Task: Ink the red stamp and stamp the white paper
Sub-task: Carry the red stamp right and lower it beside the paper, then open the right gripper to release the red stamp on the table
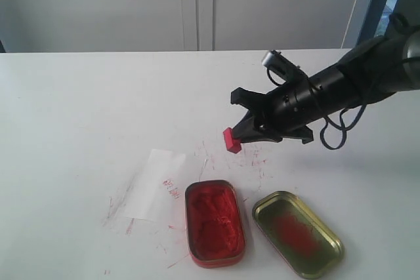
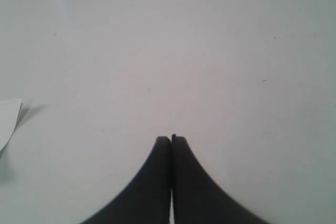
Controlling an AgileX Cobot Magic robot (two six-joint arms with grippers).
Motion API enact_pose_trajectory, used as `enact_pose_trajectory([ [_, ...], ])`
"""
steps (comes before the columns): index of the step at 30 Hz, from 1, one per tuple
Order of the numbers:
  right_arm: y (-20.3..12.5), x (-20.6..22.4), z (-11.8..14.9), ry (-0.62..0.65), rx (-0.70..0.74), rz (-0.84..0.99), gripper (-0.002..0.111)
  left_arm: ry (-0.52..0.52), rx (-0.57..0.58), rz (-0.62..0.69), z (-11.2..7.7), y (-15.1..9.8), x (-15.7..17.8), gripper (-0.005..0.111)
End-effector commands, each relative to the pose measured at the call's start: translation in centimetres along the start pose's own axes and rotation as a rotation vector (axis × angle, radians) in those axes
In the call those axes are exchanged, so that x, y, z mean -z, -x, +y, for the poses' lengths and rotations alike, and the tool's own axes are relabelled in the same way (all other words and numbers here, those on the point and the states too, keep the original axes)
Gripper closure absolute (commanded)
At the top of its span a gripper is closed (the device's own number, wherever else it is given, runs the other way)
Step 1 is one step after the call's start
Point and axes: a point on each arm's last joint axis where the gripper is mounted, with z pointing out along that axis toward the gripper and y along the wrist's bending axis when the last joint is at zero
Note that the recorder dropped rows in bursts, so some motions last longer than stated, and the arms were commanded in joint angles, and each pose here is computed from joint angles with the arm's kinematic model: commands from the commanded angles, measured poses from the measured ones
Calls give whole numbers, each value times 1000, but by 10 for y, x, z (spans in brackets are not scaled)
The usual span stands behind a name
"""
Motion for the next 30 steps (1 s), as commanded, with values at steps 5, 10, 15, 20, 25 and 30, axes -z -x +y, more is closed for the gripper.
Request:
enact_pose_trajectory([
  [5, 0, -3, -16, -20, -21, -9, 108, -2, 10, 2, 0, 1, 0, 107],
  [10, -4, -17, -24, 7, -82, 20, 108, -2, 10, 2, 0, 1, 0, 107],
  [15, -6, -25, -29, 15, -100, 40, 108, -2, 10, 2, 0, 1, 0, 107],
  [20, -7, -27, -31, 15, -104, 50, 108, -2, 10, 2, 0, 1, 0, 107],
  [25, -10, -31, -35, 13, -155, 68, 108, -2, 10, 2, 0, 1, 0, 107],
  [30, -12, -32, -37, -3, -163, 77, 92, -2, 10, 2, 0, 1, 0, 107],
])
